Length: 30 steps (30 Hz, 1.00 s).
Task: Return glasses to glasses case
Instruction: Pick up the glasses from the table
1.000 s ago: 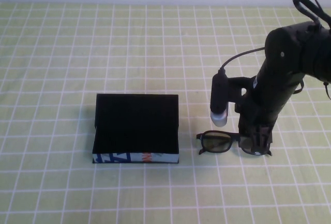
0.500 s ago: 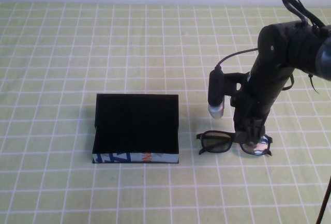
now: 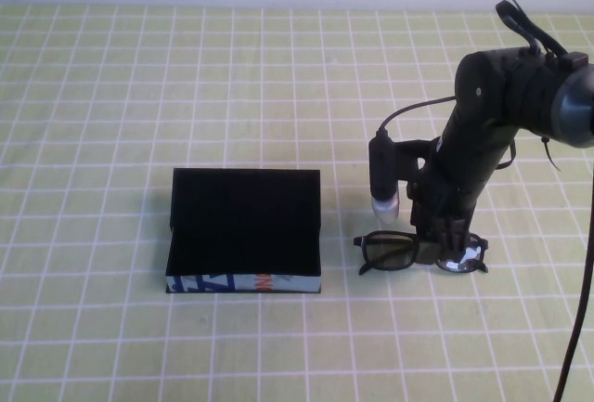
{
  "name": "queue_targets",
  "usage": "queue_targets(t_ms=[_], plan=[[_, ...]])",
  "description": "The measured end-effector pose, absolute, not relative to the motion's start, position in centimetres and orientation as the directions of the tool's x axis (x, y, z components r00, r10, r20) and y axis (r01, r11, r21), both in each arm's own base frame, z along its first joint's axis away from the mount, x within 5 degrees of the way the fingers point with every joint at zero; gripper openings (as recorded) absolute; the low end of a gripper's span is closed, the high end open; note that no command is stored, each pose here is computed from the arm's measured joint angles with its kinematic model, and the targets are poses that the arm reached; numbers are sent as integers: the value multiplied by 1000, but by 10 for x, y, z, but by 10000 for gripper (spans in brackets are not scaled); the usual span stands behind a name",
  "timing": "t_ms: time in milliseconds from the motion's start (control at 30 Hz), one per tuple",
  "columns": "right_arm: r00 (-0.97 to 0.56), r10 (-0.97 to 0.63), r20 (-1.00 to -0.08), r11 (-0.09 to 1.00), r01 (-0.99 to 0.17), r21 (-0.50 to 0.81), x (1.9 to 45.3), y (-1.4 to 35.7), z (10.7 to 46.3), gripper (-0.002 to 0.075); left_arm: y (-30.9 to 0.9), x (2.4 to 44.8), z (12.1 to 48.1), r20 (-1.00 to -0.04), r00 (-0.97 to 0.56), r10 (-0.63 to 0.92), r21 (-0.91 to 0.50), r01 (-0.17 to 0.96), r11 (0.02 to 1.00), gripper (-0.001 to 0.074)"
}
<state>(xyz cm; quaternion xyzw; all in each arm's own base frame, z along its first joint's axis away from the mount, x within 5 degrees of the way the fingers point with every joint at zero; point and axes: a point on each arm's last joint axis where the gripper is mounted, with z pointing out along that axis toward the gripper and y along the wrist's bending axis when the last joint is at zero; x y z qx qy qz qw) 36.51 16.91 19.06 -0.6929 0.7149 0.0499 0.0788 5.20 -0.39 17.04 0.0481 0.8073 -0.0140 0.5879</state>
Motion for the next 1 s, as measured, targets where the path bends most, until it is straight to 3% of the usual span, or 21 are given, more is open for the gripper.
queue_targets(t_ms=[200, 500, 1000], plan=[[-29, -984, -177, 34, -999, -26, 366, 169, 186, 402, -4, 52, 170, -951, -304, 61, 34, 94, 995, -2], [-23, -985, -173, 25, -1000, -8, 367, 170, 195, 313, -4, 52, 170, -951, -304, 61, 34, 94, 995, -2], [-22, -986, -165, 23, -1000, -2, 366, 170, 195, 304, -4, 52, 170, -951, -304, 61, 34, 94, 995, -2]])
